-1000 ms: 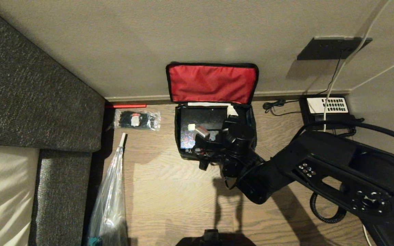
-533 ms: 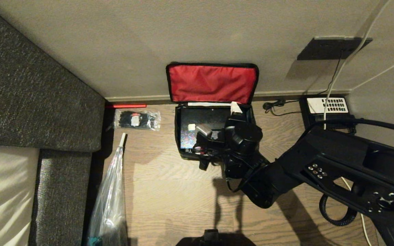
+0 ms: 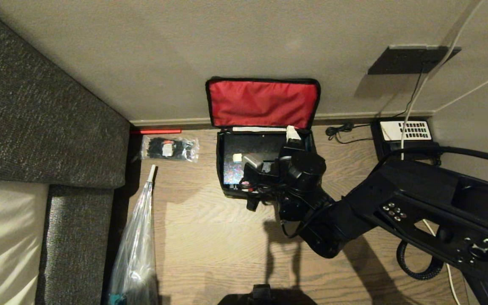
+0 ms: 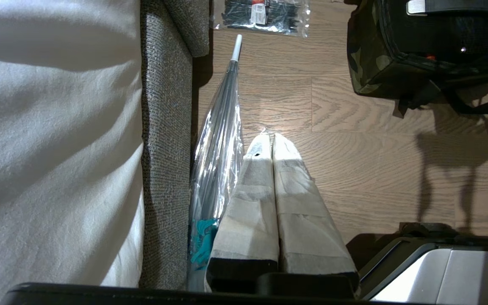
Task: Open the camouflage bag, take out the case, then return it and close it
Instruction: Grip the handle
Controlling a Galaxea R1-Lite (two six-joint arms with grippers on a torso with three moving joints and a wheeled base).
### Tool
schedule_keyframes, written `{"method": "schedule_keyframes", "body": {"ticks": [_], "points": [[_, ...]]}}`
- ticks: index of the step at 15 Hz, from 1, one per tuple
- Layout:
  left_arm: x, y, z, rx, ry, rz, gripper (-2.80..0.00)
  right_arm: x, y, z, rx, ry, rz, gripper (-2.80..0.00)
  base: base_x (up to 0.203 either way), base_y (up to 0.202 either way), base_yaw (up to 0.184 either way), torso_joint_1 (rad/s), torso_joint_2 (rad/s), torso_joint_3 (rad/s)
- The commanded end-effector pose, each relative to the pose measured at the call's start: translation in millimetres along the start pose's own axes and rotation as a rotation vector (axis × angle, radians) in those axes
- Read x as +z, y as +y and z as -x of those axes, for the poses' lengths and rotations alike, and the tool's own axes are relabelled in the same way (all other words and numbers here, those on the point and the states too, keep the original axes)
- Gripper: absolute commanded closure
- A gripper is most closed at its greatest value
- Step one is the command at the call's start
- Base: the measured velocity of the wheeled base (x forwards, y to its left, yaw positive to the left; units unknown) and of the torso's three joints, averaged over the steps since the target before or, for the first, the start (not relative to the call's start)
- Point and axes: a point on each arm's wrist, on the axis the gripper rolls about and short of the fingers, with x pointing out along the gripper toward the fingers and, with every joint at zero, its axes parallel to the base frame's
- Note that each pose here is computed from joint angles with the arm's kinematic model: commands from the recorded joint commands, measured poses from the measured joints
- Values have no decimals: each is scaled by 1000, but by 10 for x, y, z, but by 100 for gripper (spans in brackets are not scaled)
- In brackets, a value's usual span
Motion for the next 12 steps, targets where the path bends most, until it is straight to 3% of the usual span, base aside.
{"method": "schedule_keyframes", "body": {"ticks": [1,12], "points": [[-5,0,0,1,0,-1,0,5,-12,-4,-8,4,1,-280,0,0,0,0,0,0],[-2,1,-1,3,-5,13,0,2,0,-1,-5,2,4,-280,0,0,0,1,1,-20]]}}
